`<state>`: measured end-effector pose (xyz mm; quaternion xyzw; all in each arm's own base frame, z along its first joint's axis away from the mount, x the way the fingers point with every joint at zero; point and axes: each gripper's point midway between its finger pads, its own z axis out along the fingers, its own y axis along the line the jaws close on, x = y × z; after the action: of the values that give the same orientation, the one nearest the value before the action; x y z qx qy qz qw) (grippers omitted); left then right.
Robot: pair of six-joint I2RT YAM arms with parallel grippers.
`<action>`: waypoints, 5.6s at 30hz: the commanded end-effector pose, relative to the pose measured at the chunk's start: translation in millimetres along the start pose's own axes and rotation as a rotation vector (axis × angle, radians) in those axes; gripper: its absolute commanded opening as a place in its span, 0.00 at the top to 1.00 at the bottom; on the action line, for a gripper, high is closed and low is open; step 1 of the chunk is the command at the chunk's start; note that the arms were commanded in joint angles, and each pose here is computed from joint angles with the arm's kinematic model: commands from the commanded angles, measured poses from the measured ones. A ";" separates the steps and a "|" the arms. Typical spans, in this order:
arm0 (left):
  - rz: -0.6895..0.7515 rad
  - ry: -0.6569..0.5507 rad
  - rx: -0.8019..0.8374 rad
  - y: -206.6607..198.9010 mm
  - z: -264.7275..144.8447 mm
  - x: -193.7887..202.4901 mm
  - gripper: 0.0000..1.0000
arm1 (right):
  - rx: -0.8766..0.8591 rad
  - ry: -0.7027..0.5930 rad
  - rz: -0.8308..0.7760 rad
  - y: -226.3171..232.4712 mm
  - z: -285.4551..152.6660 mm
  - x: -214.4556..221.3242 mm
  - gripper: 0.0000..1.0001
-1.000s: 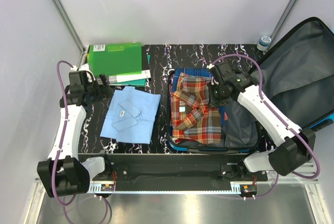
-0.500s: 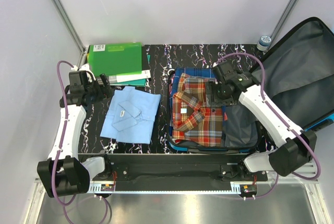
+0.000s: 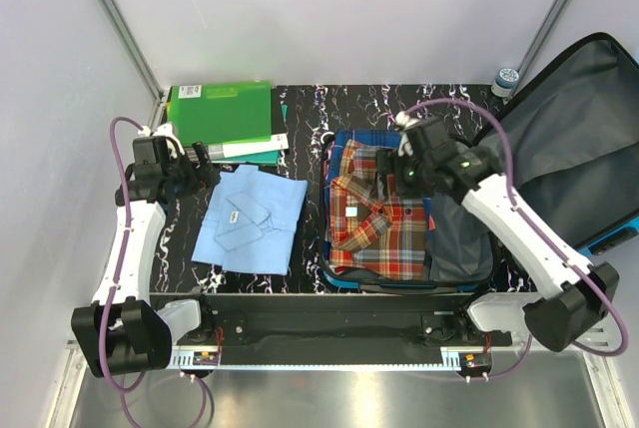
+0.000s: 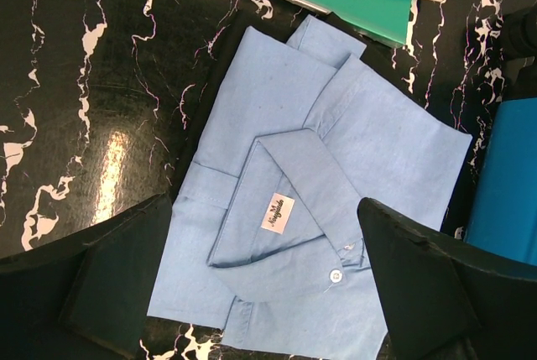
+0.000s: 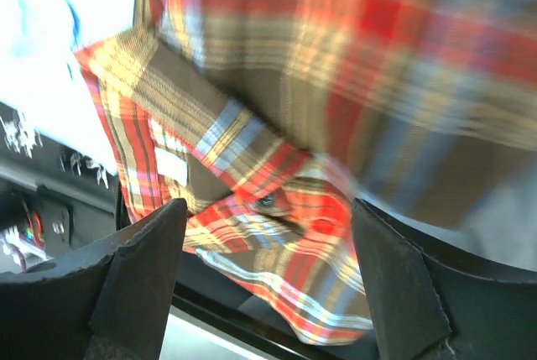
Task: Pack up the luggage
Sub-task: Place the clothes in the luggage, then pick up the clothes at the center of the board.
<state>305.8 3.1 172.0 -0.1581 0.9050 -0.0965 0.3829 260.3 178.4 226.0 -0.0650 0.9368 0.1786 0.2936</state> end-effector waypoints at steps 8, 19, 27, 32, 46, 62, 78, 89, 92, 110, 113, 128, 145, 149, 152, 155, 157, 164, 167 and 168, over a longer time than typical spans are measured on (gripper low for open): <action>0.017 -0.056 0.036 -6.6 -2.8 -13.4 0.01 | -0.009 0.211 0.074 6.0 60.8 84.7 0.16; 0.036 -0.048 0.062 -10.2 -3.0 -11.4 0.01 | -0.142 0.039 0.008 48.1 10.2 21.5 0.16; 0.052 -0.056 0.089 -14.5 -4.9 -11.9 0.01 | -0.312 -0.074 -0.078 121.7 -10.9 -6.4 0.17; 0.045 -0.056 0.089 -14.6 -4.9 -12.0 0.01 | -0.421 -0.087 -0.122 175.2 4.0 -6.3 0.17; 0.031 -0.066 0.101 -17.2 -7.1 -12.7 0.01 | -0.370 0.098 0.001 250.2 127.1 51.8 0.19; 0.026 -0.082 0.120 -21.7 -12.0 -15.6 0.01 | -0.037 0.099 0.199 199.1 222.6 82.9 0.19; 0.023 -0.073 0.151 -26.9 -12.1 -13.2 0.01 | 0.105 0.021 0.191 160.8 216.3 76.4 0.18; 0.026 -0.066 0.152 -26.9 -10.3 -11.4 0.01 | 0.054 0.100 0.198 162.0 242.7 84.5 0.27; 0.027 -0.069 0.154 -27.4 -10.8 -11.9 0.01 | 0.064 0.128 0.216 153.0 246.0 90.7 0.27; 0.030 -0.068 0.155 -27.7 -10.8 -11.4 0.01 | 0.000 0.193 0.231 159.2 236.3 100.7 0.69; 0.029 -0.071 0.153 -27.0 -10.9 -11.6 0.01 | -0.035 0.169 0.214 167.8 223.0 86.9 0.77; 0.029 -0.070 0.157 -27.8 -11.5 -11.2 0.01 | -0.123 0.147 0.079 211.9 189.2 58.9 0.99; 0.029 -0.070 0.157 -27.8 -11.1 -11.4 0.01 | -0.081 0.210 0.027 206.1 208.0 73.7 0.71; 0.029 -0.070 0.157 -27.9 -11.4 -11.6 0.01 | -0.080 0.220 0.026 206.0 210.3 76.2 0.59; 0.027 -0.066 0.158 -27.9 -10.7 -10.7 0.01 | -0.077 0.219 0.026 205.5 208.9 75.5 0.55; 0.027 -0.066 0.158 -27.9 -10.7 -10.7 0.01 | -0.084 0.210 0.025 207.6 204.6 71.4 0.55; 0.028 -0.067 0.161 -28.6 -11.1 -11.1 0.01 | -0.095 0.212 0.021 210.9 199.7 70.4 0.55; 0.026 -0.065 0.167 -29.6 -10.9 -11.0 0.01 | -0.149 0.190 0.013 229.3 182.1 61.4 0.53; 0.026 -0.063 0.168 -29.7 -10.7 -10.3 0.01 | -0.137 0.208 0.009 226.6 189.3 67.9 0.52; 0.025 -0.063 0.168 -29.7 -10.7 -10.3 0.01 | -0.128 0.222 0.005 224.2 195.7 73.4 0.53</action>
<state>305.9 -16.2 181.1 -0.1277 0.8968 -0.1475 0.3972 255.6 440.9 77.6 -0.0848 0.9613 0.1962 0.1738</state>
